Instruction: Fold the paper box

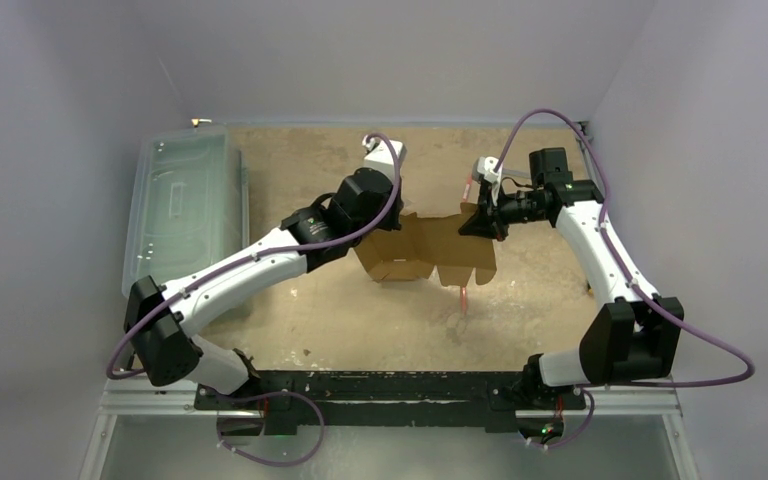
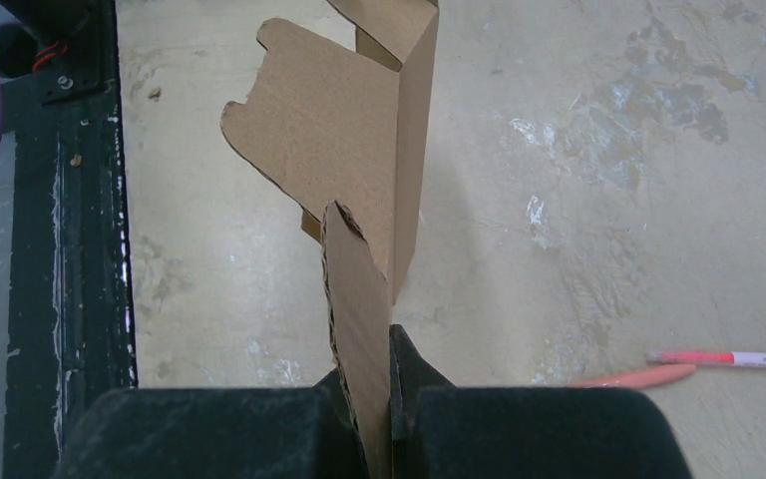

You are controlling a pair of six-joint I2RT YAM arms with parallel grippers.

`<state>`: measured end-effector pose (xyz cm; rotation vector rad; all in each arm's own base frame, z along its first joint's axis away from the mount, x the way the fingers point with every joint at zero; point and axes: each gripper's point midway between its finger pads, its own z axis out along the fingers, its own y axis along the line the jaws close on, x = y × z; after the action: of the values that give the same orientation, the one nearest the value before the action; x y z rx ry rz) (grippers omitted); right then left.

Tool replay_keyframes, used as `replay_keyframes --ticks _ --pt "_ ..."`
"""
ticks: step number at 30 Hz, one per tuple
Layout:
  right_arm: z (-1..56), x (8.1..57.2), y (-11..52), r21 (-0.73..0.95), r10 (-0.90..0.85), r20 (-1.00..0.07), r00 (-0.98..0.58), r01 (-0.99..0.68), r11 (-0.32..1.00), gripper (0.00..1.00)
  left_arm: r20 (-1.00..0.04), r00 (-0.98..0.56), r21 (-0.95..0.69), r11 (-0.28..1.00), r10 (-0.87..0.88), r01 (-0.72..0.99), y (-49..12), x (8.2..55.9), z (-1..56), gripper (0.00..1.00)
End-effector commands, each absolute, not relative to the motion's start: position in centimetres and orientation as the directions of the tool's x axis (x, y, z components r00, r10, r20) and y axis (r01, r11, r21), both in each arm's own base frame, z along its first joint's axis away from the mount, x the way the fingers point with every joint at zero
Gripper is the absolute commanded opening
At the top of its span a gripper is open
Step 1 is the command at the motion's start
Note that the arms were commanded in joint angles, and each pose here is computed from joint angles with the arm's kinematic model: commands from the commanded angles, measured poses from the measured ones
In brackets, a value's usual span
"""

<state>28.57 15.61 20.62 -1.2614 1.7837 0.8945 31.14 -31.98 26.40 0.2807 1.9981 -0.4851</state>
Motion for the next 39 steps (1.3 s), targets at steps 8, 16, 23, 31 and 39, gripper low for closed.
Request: replay_keyframes --ticks 8,16,23,31,39 --pt "21.3 29.3 15.6 0.093 -0.424 -0.882 -0.205 -0.958 0.27 0.0 -0.892 -0.451 -0.192 0.885 0.023 0.424 -32.9 31.0 25.3 0.0" --pt "21.3 29.2 15.6 0.095 -0.425 -0.882 -0.206 -0.959 0.268 0.0 -0.879 -0.475 -0.195 0.881 0.039 0.432 -33.3 30.8 23.6 0.0" --pt "21.2 29.2 15.7 0.096 -0.425 -0.882 -0.207 -0.959 0.267 0.0 -0.877 -0.476 -0.177 0.879 0.063 0.443 -33.6 30.6 23.0 0.0" --pt "21.2 29.2 15.7 0.098 -0.423 -0.882 -0.208 -0.959 0.266 0.0 -0.882 -0.466 -0.158 0.89 0.067 0.427 -33.6 31.2 22.2 0.0" --pt "21.2 29.1 15.7 0.099 -0.424 -0.881 -0.207 -0.96 0.263 0.0 -0.891 -0.451 -0.153 0.893 0.061 0.423 -33.9 31.7 21.9 0.0"
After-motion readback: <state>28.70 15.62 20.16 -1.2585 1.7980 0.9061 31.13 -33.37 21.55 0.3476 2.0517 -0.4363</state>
